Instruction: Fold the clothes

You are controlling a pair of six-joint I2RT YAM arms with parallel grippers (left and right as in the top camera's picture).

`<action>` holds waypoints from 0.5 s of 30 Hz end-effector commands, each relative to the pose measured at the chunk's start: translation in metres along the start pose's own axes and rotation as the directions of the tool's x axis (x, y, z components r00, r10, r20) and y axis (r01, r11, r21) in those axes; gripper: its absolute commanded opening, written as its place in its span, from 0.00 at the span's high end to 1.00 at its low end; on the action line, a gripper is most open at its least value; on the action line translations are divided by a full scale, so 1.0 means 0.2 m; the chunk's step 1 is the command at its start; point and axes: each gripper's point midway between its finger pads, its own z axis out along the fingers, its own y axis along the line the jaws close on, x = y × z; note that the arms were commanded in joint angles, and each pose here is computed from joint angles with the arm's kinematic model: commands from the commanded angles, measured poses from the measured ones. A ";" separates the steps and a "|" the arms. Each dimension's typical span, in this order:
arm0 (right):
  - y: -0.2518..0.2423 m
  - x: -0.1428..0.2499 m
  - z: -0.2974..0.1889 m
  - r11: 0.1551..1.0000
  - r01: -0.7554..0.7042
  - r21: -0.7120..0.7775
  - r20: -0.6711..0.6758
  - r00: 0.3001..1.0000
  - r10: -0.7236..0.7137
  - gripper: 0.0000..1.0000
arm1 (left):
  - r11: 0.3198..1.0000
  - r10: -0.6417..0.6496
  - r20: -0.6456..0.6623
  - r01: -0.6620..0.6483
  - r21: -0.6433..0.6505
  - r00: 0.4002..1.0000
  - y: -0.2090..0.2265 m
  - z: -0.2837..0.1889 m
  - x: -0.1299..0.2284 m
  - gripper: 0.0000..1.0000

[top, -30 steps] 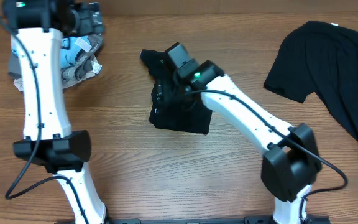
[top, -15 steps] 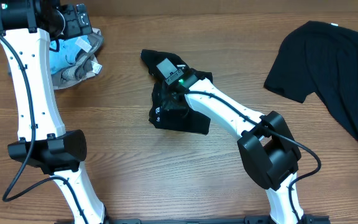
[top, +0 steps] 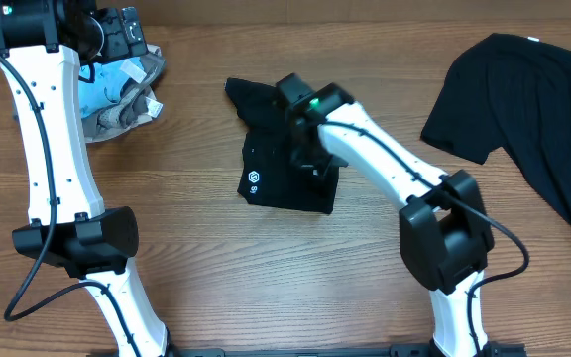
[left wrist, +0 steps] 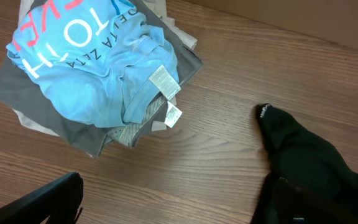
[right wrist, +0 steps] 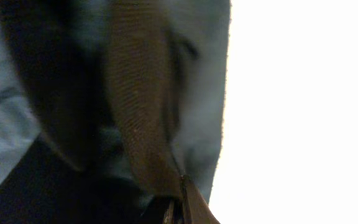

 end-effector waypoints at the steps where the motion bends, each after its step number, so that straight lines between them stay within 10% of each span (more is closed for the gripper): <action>1: -0.06 -0.05 -0.09 0.995 -0.069 -0.075 -0.030 0.997 0.067 0.93 | 1.000 0.001 -0.017 -0.001 0.010 1.000 -0.01 0.02 0.02 0.00; 7: -0.23 -0.07 -0.07 0.989 -0.139 -0.042 -0.079 0.988 0.135 0.73 | 1.000 0.014 -0.046 -0.013 0.008 0.999 -0.03 0.08 0.04 0.00; 15: -0.25 -0.16 -0.14 0.993 -0.047 -0.107 -0.054 0.998 0.042 0.70 | 1.000 0.031 -0.098 -0.030 0.005 0.995 -0.04 0.17 0.09 0.00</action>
